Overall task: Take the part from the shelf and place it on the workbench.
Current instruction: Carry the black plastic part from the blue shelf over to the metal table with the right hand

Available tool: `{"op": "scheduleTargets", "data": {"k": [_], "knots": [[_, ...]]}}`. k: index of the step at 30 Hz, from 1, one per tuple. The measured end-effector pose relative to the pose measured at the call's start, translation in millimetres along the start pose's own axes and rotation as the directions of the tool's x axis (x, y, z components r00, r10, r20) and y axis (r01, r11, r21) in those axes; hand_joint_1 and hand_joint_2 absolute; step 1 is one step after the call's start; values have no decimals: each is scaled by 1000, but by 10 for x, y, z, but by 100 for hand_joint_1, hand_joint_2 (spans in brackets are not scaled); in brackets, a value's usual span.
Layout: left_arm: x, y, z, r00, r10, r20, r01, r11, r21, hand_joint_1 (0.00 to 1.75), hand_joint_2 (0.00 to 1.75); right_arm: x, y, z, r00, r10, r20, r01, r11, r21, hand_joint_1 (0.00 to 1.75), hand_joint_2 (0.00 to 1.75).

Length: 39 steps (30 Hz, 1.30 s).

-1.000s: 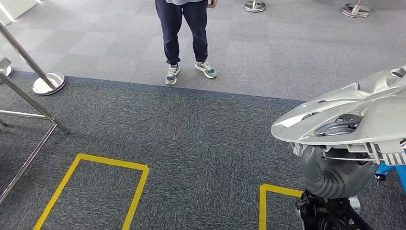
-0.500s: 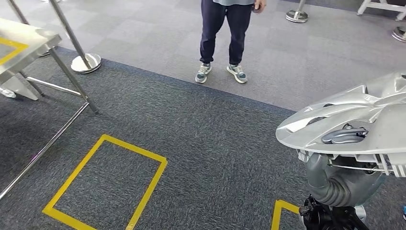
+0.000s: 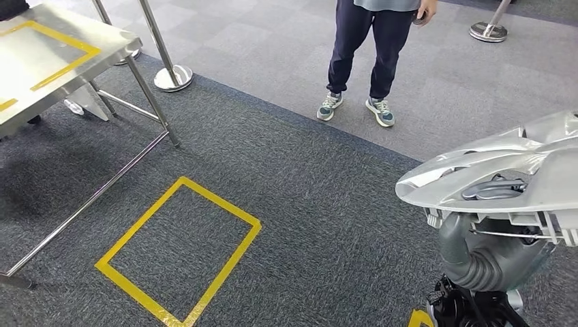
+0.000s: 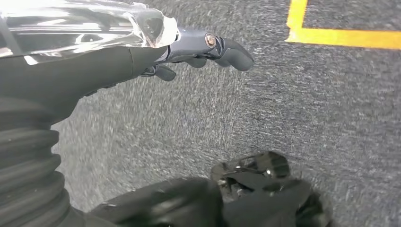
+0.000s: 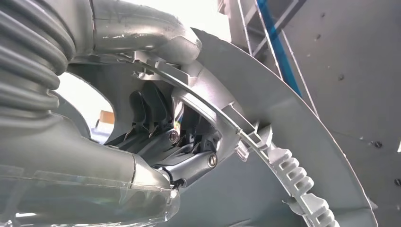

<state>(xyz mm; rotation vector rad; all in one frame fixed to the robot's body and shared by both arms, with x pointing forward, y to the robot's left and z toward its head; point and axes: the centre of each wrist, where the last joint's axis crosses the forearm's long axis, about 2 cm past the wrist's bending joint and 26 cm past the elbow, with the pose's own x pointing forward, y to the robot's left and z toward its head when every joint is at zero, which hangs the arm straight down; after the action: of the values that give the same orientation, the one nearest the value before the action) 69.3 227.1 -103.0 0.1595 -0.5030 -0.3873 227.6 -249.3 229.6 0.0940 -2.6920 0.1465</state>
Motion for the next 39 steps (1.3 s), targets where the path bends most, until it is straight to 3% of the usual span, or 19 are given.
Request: {"op": "scheduleTargets", "data": {"k": [39], "knots": [[51,63,-35,1000,-11,0,11,1000,-18,0,175,133,-114,24,997,69,23,-68,996,-60,175,175]]}}
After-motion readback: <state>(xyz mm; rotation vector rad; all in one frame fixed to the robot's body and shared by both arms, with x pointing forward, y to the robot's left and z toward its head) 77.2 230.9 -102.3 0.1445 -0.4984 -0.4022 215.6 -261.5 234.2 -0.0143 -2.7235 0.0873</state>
